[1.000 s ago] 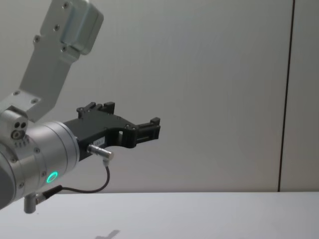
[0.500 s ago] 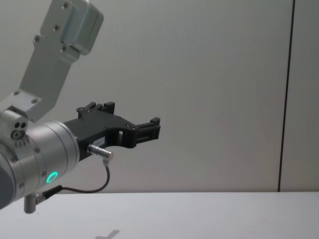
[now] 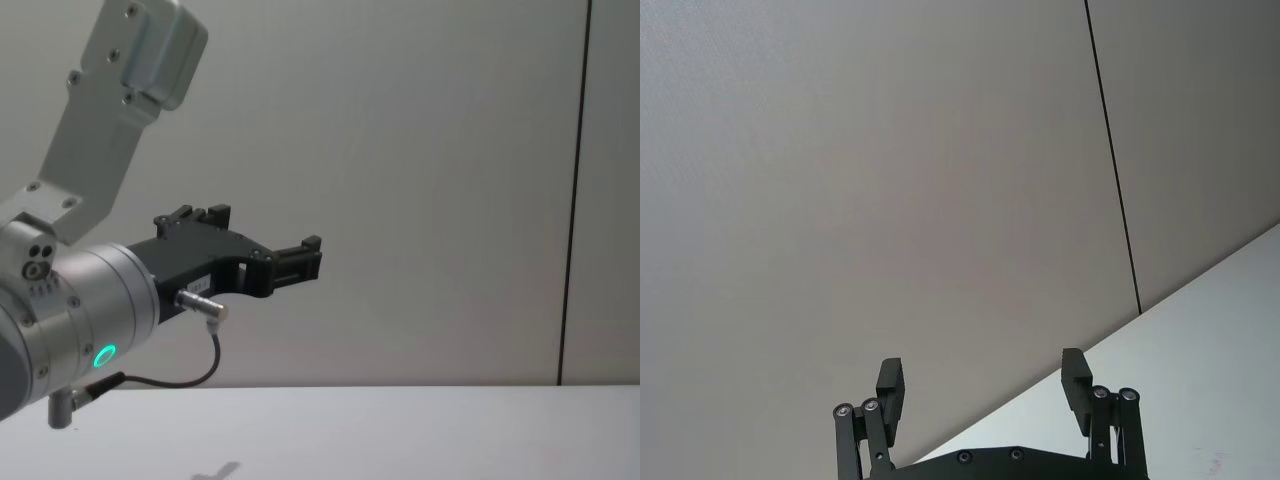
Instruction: Use the one hand to pick up the stamp and affix it onto the A4 paper.
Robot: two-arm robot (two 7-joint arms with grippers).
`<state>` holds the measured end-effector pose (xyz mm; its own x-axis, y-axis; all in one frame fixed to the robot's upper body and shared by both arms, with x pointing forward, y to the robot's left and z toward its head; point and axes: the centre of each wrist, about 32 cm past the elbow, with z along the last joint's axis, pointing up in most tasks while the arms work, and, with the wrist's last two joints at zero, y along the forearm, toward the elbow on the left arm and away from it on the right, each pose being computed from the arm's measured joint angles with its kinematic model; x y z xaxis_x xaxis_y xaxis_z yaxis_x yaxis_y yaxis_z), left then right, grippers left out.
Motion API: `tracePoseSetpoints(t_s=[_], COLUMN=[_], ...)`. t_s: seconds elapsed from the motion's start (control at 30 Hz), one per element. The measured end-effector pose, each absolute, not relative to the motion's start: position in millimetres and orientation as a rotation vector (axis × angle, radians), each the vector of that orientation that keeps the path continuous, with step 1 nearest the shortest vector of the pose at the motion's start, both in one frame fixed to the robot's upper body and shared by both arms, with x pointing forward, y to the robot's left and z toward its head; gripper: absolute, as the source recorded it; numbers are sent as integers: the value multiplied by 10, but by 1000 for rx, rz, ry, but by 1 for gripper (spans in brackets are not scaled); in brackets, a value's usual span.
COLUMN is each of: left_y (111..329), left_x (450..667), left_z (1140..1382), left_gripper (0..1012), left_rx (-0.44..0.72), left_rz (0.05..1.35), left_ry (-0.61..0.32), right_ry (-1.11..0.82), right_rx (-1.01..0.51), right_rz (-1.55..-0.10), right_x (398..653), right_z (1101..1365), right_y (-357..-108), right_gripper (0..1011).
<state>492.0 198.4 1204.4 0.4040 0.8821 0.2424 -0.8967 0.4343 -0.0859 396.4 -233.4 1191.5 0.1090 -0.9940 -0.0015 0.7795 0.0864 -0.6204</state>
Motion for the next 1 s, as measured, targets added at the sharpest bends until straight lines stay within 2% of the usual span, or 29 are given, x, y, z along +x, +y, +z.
tracePoseSetpoints(t_s=[0.2,0.23,0.27,0.5,0.6,1.0], left_y=[1984,1984,1984,1984,1984,1984], left_x=[4920,4920,4920,4920,4920,4920], left_z=[12044,12044,12044,12044,12044,12044], left_gripper=[1001,1001,1001,1001,1002,1001], left_rx=[61,61,61,61,61,61], left_rz=[1124,1124,1124,1124,1124,1124], left_ry=[-268,-268,-268,-268,-268,-268], right_ry=[457,451,443,360,332,150], right_rx=[-527,-524,-520,-478,-463,-373], right_rz=[-1415,-1417,-1419,-1436,-1440,-1447], right_x=[3929,3923,3918,3853,3832,3689], right_z=[11951,11958,11963,12029,12046,12097], right_y=[-2338,-2338,-2338,-2338,-2338,-2341], right_gripper=[683,738,738,951,998,1001])
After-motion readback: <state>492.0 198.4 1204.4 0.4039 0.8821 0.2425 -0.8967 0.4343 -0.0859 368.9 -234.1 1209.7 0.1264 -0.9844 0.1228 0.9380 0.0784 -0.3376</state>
